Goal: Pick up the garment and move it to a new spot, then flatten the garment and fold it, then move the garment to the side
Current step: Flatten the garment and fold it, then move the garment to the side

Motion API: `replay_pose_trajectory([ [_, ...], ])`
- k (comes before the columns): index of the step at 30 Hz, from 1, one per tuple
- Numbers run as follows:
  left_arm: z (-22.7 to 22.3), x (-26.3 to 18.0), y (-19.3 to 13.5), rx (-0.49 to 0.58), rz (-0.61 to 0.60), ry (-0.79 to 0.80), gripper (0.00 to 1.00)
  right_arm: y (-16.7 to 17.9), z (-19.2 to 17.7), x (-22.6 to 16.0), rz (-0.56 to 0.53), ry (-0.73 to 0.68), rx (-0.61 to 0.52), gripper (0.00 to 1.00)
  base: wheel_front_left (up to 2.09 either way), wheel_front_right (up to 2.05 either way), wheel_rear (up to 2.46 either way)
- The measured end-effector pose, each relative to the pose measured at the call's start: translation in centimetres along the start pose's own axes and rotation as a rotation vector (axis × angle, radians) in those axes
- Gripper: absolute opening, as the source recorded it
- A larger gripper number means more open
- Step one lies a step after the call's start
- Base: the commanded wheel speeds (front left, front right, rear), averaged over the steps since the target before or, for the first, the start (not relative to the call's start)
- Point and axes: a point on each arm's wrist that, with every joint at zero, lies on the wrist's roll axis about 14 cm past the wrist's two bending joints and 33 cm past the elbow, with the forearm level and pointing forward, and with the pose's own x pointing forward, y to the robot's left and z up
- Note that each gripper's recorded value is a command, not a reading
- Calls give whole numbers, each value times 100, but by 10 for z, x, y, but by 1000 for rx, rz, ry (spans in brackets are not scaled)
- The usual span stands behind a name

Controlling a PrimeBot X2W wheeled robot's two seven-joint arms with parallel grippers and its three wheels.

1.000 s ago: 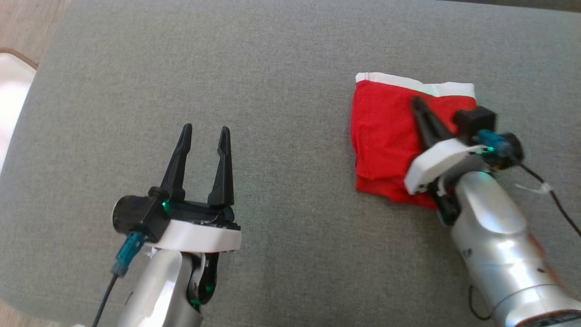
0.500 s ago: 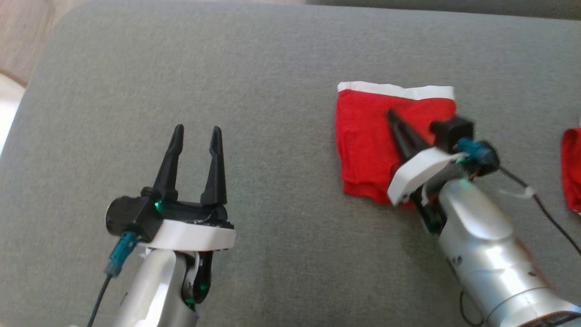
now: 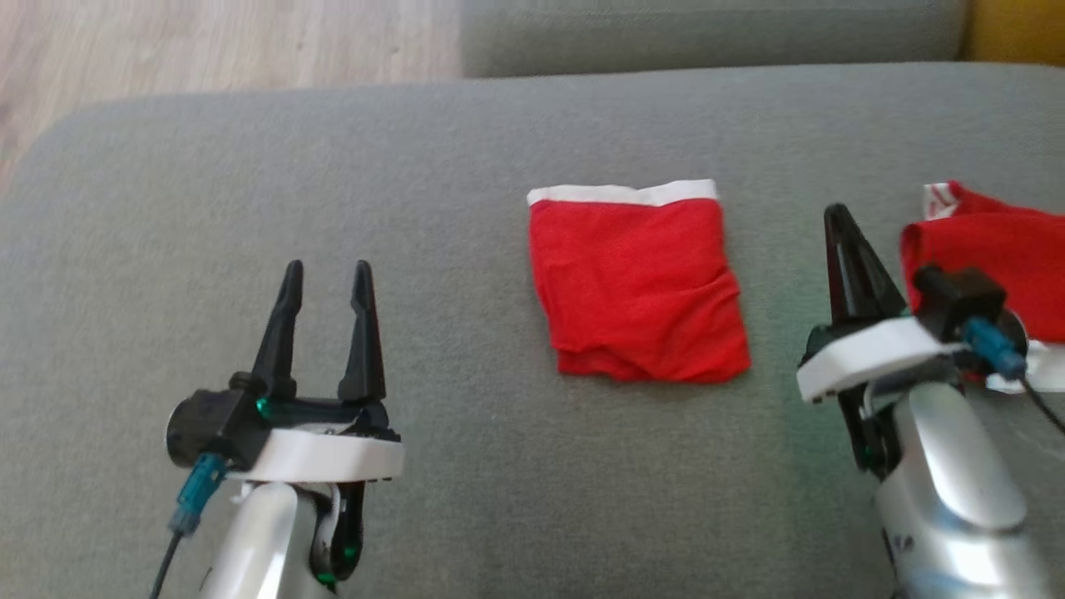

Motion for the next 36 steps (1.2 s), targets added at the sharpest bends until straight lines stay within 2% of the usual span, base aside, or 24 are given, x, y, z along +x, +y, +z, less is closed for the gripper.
replay_pose_trajectory([
  [3,7,1,-7,-3,-17,-19,100,-8,3,-22,-42,-19,-5,0,0,0,0],
  [4,6,-1,-9,-6,-26,-17,100,-9,3,-28,-55,-22,-1,42,0,0,0],
  [5,4,-3,-11,-9,-30,-11,100,-12,3,-34,-71,-25,5,100,0,0,0],
  [12,-10,-17,-13,-16,-29,34,100,-16,-5,-62,-106,-18,20,100,0,0,0],
  [25,-12,-18,-10,-15,-21,40,100,-12,-3,-58,-97,-29,36,100,0,0,0],
  [31,-20,-19,-5,-17,-11,62,100,-3,-27,-46,-63,74,22,100,0,0,0],
  [36,-25,-15,0,-14,-3,75,100,10,-46,-20,-12,181,27,100,0,0,0],
])
